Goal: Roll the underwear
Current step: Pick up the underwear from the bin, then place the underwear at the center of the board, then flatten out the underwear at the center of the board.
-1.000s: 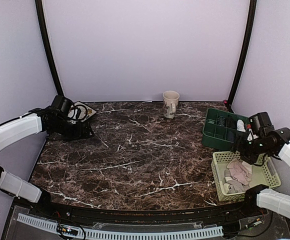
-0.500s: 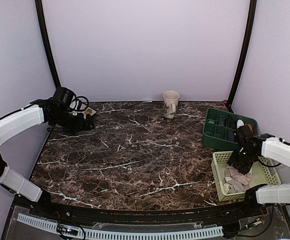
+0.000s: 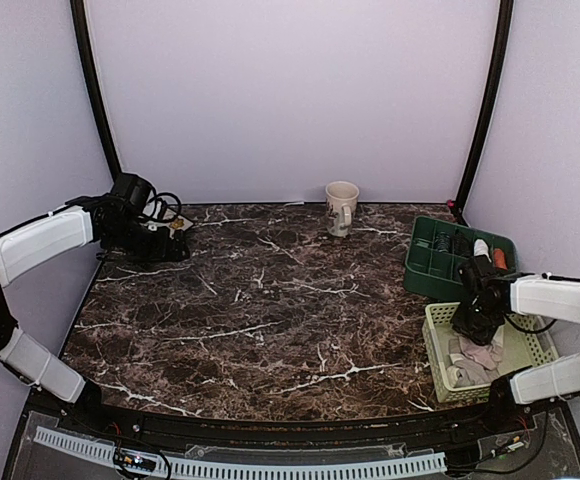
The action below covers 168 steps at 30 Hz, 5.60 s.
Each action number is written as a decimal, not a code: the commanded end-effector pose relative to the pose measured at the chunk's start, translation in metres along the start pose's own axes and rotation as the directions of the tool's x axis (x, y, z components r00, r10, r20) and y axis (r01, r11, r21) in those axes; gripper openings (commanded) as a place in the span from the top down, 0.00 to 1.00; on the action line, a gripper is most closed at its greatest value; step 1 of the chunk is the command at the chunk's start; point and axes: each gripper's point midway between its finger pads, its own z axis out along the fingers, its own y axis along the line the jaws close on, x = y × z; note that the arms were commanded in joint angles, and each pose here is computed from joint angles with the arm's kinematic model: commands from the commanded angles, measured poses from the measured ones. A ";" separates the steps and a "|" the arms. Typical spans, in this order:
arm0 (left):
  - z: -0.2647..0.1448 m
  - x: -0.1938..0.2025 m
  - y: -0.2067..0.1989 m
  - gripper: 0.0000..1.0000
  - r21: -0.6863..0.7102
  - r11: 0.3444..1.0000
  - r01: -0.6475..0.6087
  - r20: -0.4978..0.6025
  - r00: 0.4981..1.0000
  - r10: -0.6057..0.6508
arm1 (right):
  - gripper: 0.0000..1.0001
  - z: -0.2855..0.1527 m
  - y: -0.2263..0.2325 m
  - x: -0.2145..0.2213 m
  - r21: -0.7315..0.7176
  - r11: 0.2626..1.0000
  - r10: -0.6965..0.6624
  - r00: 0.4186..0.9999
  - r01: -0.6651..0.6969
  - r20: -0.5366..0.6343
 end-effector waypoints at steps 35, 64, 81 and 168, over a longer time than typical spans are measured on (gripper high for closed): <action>0.000 -0.042 -0.022 0.01 0.063 0.996 -0.059 0.036 0.998 0.057 | 1.00 -0.353 0.232 -0.027 -0.874 0.176 -0.289 0.872 0.453 0.395; -0.024 -0.004 -0.035 0.01 0.293 0.947 -0.133 0.035 0.991 0.128 | 0.35 -0.215 0.278 0.135 -0.756 0.144 -0.720 0.591 0.639 0.363; -0.019 0.031 -0.033 0.01 0.336 0.942 -0.015 -0.043 0.999 0.031 | 0.66 -0.198 0.377 0.348 -0.662 -0.445 -0.809 0.046 0.604 0.586; 0.012 0.112 -0.009 0.08 0.288 0.950 0.122 -0.197 0.978 -0.065 | 0.71 -0.042 0.465 0.230 -0.749 0.062 -0.885 0.384 0.660 0.265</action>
